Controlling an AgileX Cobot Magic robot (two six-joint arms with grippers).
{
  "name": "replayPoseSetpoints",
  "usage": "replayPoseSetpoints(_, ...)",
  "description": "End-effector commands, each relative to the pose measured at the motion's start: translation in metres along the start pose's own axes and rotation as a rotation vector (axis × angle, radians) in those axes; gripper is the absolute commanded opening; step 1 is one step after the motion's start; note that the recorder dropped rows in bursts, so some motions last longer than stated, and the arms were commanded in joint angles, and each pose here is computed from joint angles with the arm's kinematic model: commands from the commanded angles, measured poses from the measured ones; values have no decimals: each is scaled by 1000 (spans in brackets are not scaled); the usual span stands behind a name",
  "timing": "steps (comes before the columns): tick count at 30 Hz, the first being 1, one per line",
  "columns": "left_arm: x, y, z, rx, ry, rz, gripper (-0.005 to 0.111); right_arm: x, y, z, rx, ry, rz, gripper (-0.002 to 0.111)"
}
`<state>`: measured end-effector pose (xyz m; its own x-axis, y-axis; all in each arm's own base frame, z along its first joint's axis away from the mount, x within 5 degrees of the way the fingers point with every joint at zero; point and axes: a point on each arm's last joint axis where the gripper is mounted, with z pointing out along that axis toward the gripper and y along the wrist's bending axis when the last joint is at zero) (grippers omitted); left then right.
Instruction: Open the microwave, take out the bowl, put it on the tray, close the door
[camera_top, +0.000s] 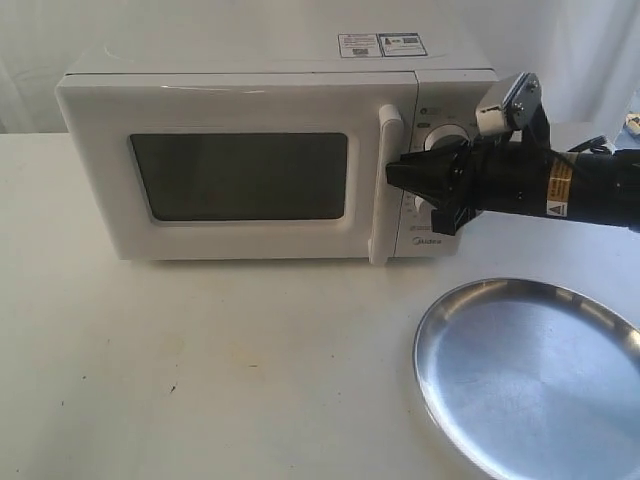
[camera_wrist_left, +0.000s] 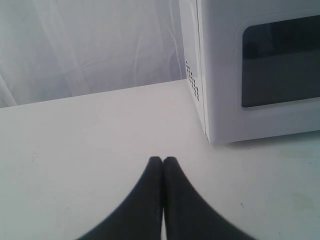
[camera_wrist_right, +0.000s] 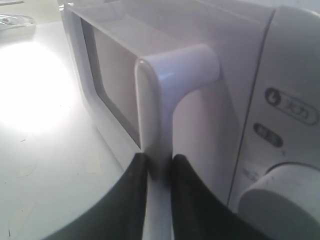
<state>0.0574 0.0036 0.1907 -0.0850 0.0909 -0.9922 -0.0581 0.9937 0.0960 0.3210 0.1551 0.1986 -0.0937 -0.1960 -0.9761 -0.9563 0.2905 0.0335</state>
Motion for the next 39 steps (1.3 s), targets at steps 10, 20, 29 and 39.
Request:
replayPoseSetpoints(10,-1,0,0,4,-9,-7,0,-11,62,31,-441,33,-276,0)
replayPoseSetpoints(20,-1,0,0,4,-9,-7,0,-25,84,41,-533,41,-359,0)
replayPoseSetpoints(29,-1,0,0,4,-9,-7,0,-38,87,43,-483,-29,-303,0)
replayPoseSetpoints(39,-1,0,0,4,-9,-7,0,-51,60,23,108,94,-148,0)
